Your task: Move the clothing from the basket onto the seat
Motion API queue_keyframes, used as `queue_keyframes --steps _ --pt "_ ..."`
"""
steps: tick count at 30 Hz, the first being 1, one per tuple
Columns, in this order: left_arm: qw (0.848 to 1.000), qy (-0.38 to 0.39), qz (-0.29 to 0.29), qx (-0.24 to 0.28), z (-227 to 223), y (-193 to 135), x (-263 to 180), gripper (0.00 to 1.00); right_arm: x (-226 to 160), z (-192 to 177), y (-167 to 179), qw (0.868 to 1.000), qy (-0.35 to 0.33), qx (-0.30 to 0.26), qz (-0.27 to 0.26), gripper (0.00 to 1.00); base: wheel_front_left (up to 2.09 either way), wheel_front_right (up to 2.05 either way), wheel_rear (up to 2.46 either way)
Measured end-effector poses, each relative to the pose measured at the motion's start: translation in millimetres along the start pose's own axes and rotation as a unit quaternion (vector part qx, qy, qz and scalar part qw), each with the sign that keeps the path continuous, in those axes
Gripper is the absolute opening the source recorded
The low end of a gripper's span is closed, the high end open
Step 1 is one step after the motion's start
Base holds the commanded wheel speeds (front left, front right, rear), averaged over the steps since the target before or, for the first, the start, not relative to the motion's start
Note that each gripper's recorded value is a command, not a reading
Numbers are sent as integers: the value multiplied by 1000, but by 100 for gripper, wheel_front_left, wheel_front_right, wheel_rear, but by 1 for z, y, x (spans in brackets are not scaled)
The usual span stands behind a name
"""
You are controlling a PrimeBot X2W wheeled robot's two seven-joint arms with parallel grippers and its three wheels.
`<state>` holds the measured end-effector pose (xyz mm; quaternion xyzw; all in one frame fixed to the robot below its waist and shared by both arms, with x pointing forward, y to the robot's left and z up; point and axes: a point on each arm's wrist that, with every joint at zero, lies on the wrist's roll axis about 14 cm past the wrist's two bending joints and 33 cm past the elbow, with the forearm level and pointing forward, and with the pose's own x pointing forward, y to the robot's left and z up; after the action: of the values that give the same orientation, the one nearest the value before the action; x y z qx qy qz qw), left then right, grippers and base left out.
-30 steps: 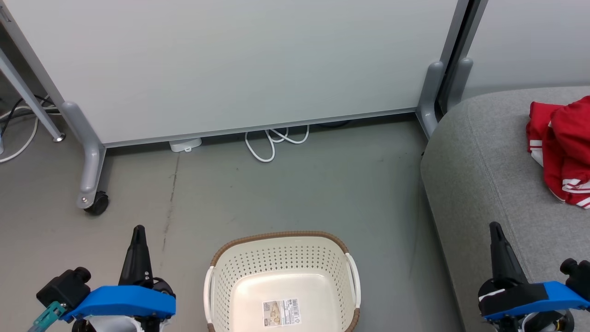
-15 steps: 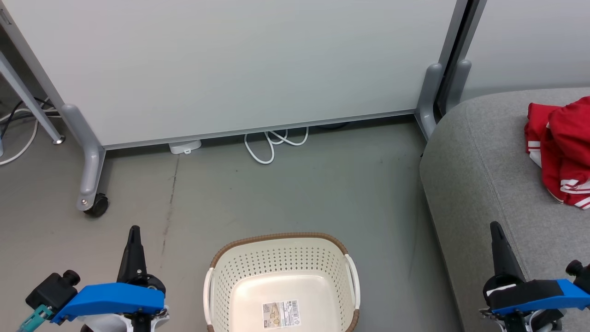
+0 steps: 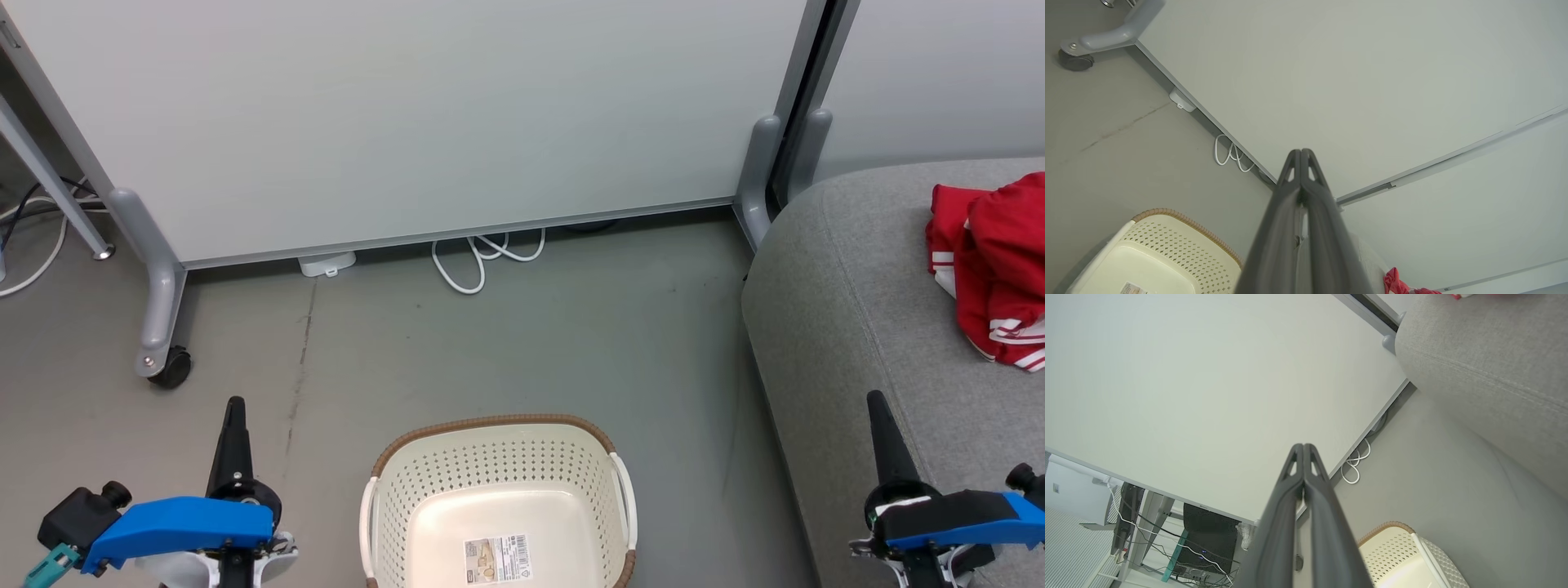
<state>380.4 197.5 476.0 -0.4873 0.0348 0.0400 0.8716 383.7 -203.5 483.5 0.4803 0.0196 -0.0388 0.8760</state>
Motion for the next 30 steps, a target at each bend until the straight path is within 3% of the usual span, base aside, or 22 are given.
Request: queue_keyframes --steps 30 --pt "990 3 -15 -143 7 -9 2 0 2 3 9 989 7 147 14 0 0 0 0"
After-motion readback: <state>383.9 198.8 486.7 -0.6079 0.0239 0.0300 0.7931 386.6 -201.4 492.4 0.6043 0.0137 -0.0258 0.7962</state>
